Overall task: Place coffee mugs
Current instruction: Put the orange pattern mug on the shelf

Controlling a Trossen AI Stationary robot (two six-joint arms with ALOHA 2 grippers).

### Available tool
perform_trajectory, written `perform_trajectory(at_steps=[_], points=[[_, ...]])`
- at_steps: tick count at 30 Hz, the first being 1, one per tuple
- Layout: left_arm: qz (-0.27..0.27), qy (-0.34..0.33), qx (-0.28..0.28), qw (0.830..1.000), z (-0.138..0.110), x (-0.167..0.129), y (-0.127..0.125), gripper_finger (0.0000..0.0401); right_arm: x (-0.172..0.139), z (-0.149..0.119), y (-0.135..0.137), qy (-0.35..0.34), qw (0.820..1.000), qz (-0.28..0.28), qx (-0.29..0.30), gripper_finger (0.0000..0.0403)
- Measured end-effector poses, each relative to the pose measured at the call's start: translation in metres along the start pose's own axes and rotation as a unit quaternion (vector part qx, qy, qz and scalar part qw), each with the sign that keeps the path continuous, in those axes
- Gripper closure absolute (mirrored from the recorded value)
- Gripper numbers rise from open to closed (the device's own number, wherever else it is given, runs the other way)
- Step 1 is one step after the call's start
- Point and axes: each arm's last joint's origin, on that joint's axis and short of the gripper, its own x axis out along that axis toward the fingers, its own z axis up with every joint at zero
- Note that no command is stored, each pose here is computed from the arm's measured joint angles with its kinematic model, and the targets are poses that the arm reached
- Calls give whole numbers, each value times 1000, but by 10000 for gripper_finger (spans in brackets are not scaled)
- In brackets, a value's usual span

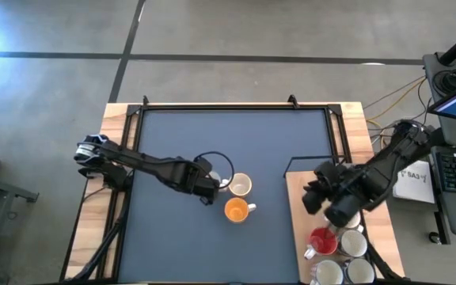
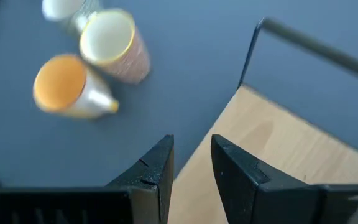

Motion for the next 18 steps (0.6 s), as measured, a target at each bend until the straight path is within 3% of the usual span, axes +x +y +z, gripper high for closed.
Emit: perform_trajectory(at_steps=[8,18], points=[[0,-15,58,998,-5,-12,4,319,26,23,7,-54,998,8,41,307],[1,-29,99,995,-10,-50,42,319,63,34,18,-64,987,67,128,307]])
